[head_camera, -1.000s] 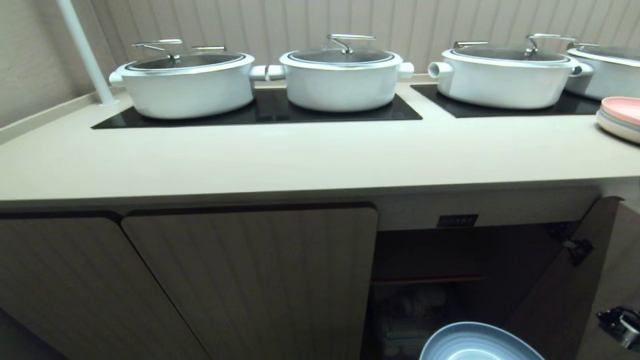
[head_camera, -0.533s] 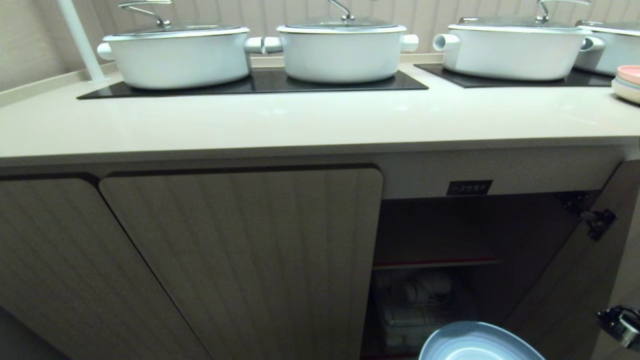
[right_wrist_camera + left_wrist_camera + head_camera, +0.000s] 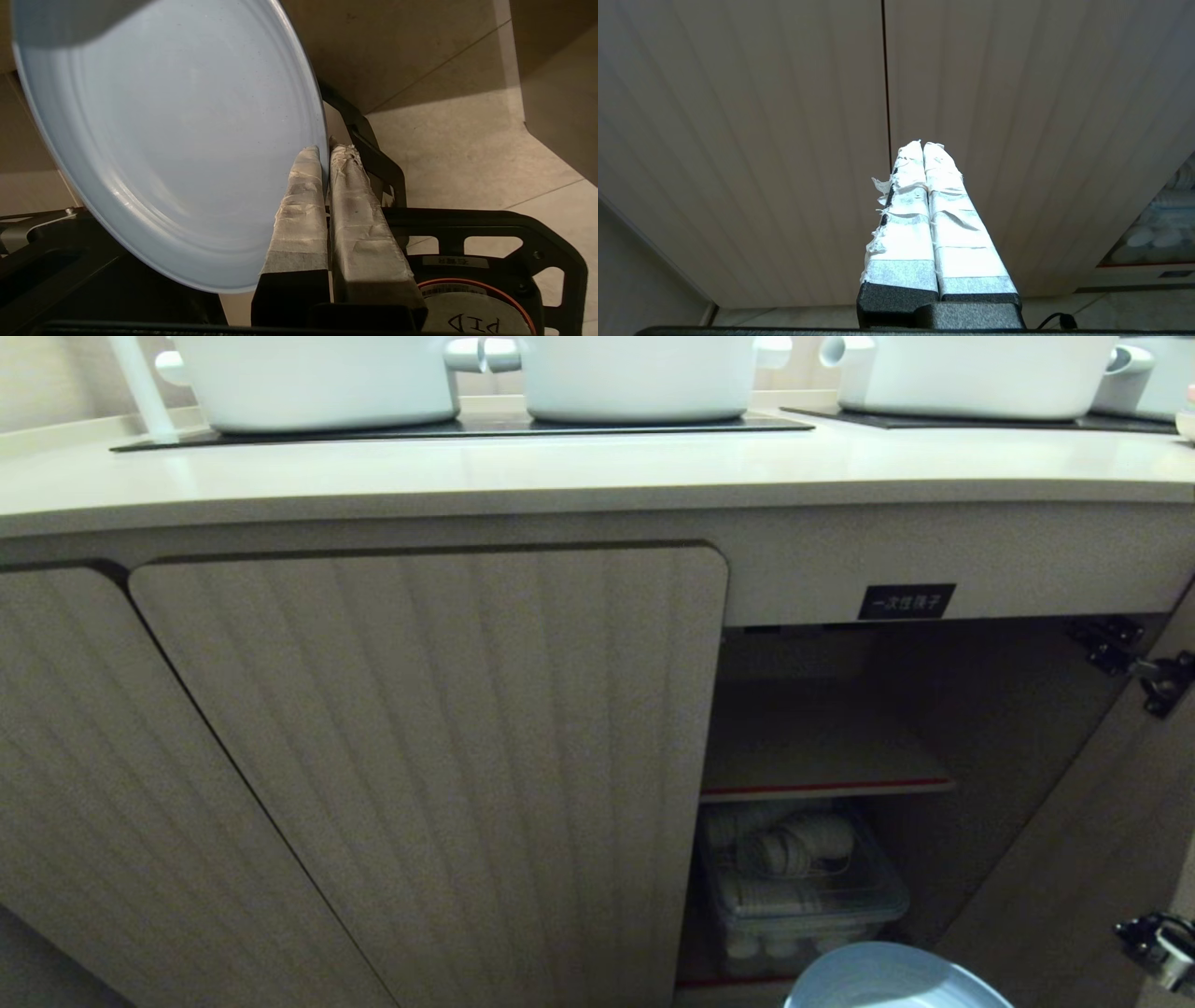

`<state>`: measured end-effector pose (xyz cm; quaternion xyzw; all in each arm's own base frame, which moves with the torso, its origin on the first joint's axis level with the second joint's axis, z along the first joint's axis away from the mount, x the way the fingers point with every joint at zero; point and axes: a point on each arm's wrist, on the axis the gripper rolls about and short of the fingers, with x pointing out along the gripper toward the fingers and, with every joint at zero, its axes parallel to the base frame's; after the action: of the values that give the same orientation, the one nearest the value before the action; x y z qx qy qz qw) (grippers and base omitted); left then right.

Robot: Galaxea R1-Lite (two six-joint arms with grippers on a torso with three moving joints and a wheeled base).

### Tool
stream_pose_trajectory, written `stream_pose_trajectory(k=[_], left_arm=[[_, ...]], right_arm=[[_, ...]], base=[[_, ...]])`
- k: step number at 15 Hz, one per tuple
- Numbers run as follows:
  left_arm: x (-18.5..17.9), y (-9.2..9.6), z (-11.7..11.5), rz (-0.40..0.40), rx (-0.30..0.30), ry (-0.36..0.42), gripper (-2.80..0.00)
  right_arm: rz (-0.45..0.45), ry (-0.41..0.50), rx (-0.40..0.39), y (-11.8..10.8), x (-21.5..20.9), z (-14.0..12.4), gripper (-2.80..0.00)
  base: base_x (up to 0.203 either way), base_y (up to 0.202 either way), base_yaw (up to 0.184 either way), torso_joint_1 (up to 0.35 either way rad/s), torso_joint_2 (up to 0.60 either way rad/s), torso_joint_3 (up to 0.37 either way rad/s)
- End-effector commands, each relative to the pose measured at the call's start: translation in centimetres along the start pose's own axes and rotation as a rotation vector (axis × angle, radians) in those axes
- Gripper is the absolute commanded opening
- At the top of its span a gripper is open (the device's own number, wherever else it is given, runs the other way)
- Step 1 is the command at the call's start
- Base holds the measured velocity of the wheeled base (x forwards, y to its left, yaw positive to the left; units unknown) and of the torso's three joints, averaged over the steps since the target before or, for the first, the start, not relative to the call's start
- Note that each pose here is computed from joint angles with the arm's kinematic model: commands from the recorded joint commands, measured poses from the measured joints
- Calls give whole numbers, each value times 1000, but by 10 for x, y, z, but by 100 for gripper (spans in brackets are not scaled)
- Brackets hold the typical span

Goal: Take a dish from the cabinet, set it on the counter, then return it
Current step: Put it back into the cabinet

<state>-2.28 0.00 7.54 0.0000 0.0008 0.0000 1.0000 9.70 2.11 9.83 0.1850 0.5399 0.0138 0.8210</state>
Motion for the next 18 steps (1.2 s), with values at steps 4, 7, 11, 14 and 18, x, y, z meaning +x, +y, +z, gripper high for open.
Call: stream_pose_trajectory(k=[4,7,11,14,18], left_arm=[[0,0,0,0,0,-2,-280],[0,0,0,0,0,-2,-280],[0,0,0,0,0,-2,-280],[0,0,0,0,0,-2,-280],[0,0,0,0,0,-2,-280]], right_arm=[[-1,4,3,0,0,0,-280],[-1,4,3,0,0,0,-280],[-1,3,2,0,0,0,-280],[-1,3,4,0,0,0,-280],[2,-2,26,1,0,3,-280]], base=[[0,0,0,-20,117,85],[0,0,0,1,6,12],[0,0,0,0,0,0],[0,0,0,0,0,0],[0,0,0,0,0,0]])
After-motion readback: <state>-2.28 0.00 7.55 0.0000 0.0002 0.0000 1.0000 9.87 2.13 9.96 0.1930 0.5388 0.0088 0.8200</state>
